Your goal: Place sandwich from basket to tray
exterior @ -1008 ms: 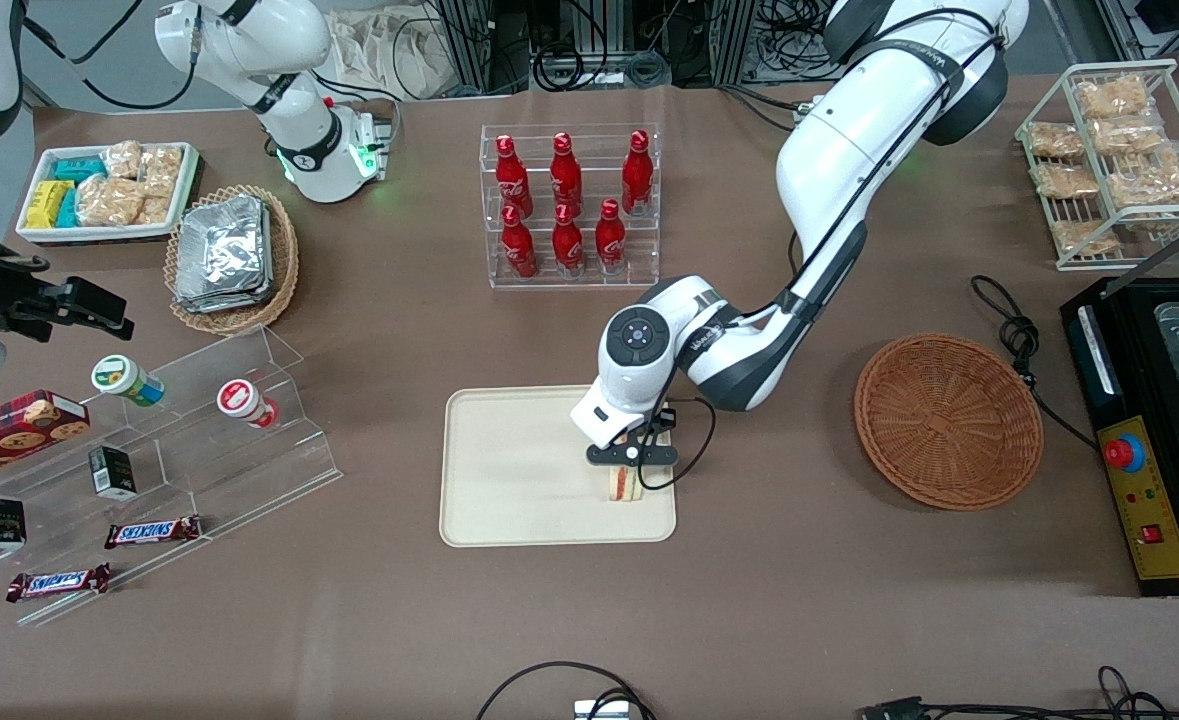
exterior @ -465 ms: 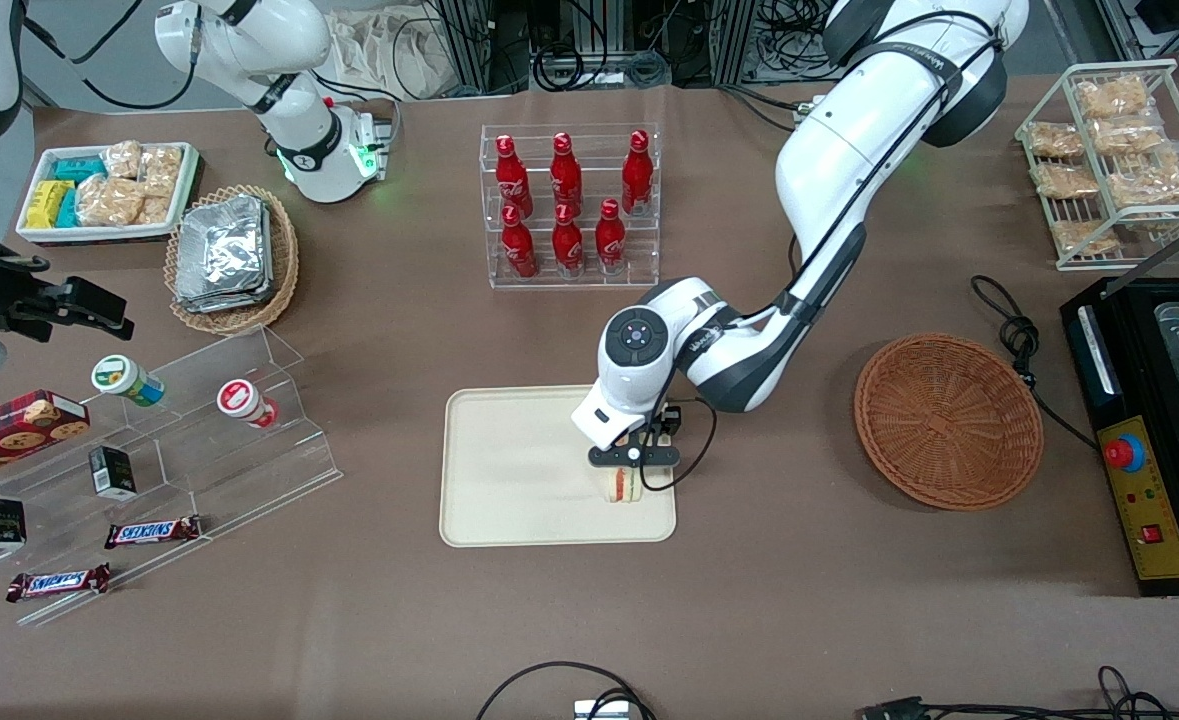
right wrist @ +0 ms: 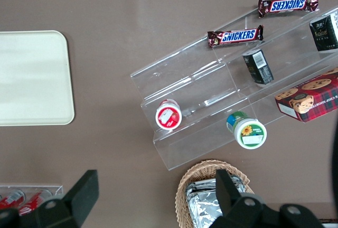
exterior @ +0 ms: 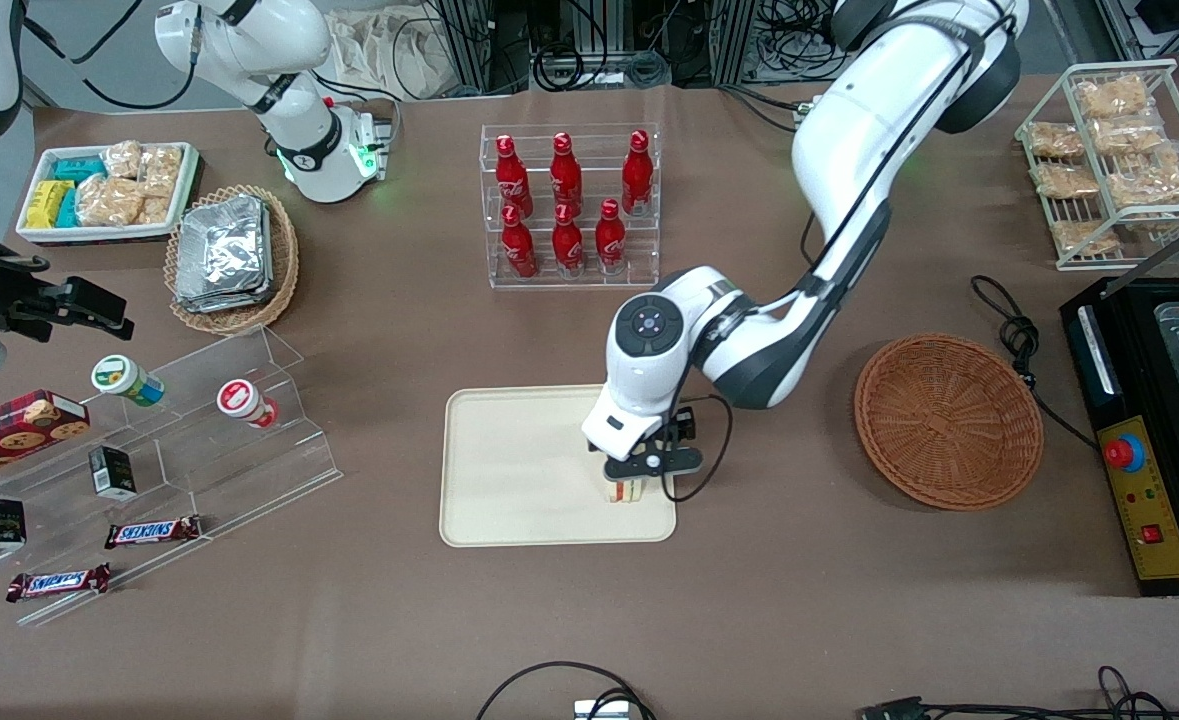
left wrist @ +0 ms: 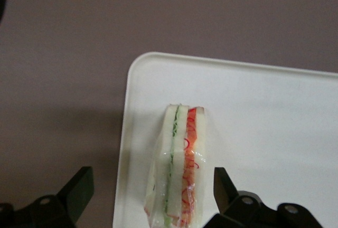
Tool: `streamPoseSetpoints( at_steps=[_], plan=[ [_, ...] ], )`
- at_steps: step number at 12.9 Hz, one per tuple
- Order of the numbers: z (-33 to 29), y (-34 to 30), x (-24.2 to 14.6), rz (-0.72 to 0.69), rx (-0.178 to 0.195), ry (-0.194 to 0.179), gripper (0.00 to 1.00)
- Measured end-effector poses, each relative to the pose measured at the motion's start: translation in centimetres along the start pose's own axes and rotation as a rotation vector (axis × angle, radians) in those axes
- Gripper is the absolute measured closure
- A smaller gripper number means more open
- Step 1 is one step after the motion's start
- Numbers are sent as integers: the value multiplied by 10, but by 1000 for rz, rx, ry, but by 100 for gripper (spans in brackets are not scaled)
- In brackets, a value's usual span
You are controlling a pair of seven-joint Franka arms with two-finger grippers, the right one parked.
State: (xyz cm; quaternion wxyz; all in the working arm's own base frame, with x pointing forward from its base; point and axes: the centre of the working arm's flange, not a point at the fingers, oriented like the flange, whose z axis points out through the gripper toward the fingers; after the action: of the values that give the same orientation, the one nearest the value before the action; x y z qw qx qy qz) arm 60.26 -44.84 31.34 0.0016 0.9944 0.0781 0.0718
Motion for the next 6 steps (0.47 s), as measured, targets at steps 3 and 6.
streamPoseSetpoints(
  at_steps=[3,6],
  plan=[
    [-65,-38,32,-88,55,38,0],
    [-118,-108,75,-189,114,58,0]
  ],
)
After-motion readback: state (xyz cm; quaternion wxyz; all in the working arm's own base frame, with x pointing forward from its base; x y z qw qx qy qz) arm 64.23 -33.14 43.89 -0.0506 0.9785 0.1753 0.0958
